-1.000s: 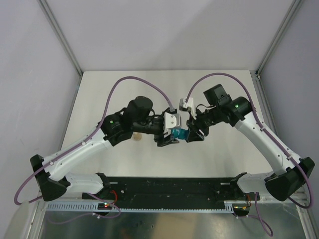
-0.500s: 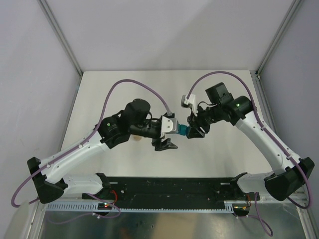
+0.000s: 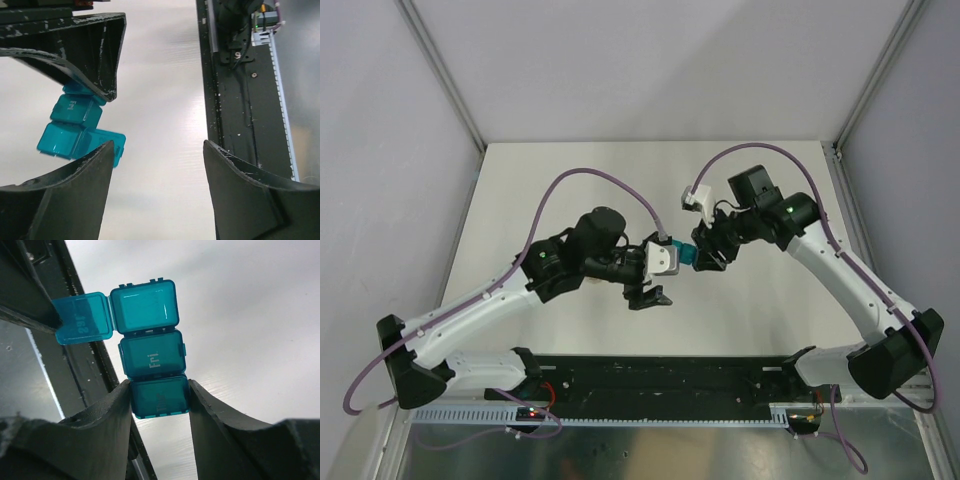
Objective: Sort the pills into containers
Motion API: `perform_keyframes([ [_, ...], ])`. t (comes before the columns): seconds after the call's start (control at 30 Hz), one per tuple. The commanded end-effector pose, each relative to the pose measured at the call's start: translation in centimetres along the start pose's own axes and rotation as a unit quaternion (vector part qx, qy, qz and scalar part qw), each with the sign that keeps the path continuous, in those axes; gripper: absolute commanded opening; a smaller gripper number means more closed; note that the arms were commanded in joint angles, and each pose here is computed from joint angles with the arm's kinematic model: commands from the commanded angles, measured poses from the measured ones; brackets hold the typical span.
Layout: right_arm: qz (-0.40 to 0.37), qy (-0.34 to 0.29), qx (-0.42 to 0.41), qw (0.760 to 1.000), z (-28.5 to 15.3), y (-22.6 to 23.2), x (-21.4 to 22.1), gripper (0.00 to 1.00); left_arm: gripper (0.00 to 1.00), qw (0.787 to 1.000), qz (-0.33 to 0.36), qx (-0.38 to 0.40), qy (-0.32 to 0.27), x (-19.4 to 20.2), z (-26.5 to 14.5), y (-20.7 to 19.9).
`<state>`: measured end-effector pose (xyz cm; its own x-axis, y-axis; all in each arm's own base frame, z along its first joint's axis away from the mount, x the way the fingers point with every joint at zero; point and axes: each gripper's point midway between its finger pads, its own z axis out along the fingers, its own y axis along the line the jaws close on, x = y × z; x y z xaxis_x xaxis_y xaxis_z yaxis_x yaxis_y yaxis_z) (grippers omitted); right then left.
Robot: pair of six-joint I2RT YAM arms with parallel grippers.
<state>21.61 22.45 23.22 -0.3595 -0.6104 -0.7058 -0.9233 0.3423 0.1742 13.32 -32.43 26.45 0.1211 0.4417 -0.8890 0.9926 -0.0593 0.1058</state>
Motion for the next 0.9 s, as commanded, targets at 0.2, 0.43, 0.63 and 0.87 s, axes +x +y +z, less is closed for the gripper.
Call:
perform_keyframes([
  [0.2,0.001,0.027,0.103,0.994,2.7,-5.5,2.3,0.0,0.85,0.99,-0.004,-0.144,-0.01,-1.8,-5.4,4.5],
  [0.43,-0.016,0.073,0.108,0.991,6.2,-7.5,6.4,0.0,0.88,0.974,-0.018,-0.225,-0.014,-1.1,-9.2,6.5],
  [0.63,-0.031,0.121,0.085,0.989,9.5,-8.4,10.0,0.0,0.89,0.964,-0.027,-0.263,-0.011,-0.1,-11.0,7.5],
  [0.87,-0.051,0.159,0.076,0.983,12.0,-8.9,12.3,0.08,0.9,0.961,-0.032,-0.273,-0.015,-0.1,-11.7,7.8],
])
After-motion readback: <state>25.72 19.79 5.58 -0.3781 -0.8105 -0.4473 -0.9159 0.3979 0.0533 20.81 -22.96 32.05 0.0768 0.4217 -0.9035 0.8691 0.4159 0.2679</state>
